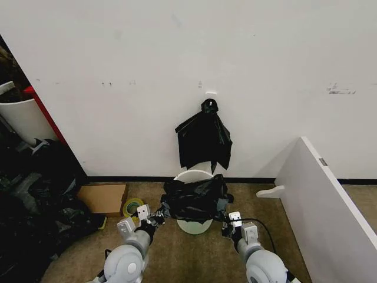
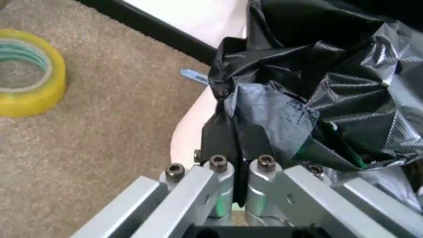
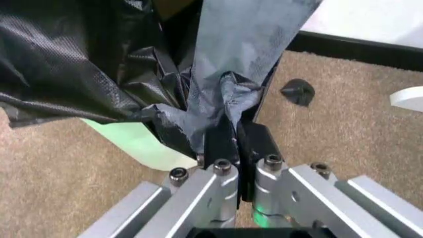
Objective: Place the garbage bag over the trash bin.
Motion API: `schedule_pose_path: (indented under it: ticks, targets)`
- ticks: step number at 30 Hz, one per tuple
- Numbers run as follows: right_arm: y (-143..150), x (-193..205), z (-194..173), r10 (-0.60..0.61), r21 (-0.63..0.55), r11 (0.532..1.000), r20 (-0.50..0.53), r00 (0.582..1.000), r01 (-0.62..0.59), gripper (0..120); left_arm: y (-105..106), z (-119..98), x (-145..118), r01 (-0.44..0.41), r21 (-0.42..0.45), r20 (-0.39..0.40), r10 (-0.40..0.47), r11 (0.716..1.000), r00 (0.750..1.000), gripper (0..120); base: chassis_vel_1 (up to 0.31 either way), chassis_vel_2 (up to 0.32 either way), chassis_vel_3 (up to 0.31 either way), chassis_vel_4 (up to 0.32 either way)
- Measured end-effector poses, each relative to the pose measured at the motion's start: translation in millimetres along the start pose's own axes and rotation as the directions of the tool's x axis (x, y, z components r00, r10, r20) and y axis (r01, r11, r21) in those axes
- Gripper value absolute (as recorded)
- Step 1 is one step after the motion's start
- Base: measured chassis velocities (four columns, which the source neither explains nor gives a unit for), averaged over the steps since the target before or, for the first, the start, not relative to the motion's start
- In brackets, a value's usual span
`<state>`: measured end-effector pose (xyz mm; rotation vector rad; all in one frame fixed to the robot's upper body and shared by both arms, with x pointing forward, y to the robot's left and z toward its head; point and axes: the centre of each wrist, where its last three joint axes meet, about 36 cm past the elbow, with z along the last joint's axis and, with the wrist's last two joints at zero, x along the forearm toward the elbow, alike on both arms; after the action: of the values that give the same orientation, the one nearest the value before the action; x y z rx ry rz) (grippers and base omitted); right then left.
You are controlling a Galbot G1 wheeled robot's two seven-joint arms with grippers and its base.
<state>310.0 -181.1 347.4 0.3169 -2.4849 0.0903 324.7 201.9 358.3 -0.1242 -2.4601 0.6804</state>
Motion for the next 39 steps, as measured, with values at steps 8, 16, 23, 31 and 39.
schedule_pose_path:
  ticks: [8,16,23,31,39]
  targets:
    - [1.0,-2.5,4.9,-0.012,0.023,1.0,-0.001,1.0,0.012,0,6.8,-0.9,-4.9,0.025,-0.001,-0.001,-0.025,1.0,1.0,0,0.0,0.0,0.0,0.0]
    - [-1.1,-6.9,16.6,-0.001,0.062,0.998,0.0,1.0,0.001,0,7.9,3.4,-11.1,0.034,-0.011,-0.007,-0.034,0.999,0.999,0,0.0,0.0,0.0,0.0]
    - [-1.5,-18.1,16.8,0.007,0.069,0.998,-0.002,1.0,-0.007,0,11.9,7.7,-20.9,0.053,-0.031,-0.012,-0.053,0.998,0.999,0,0.0,0.0,0.0,0.0]
    - [-2.2,-27.0,16.9,0.023,0.085,0.996,-0.003,1.0,-0.022,0,11.4,5.7,-38.5,0.072,-0.03,-0.003,-0.073,0.997,0.997,0,0.0,0.0,0.0,0.0]
    - [-2.9,-25.9,22.2,0.029,0.08,0.996,0.001,1.0,-0.029,0,12.1,6.8,-35.0,0.079,-0.037,-0.009,-0.079,0.996,0.997,0,0.0,0.0,0.0,0.0]
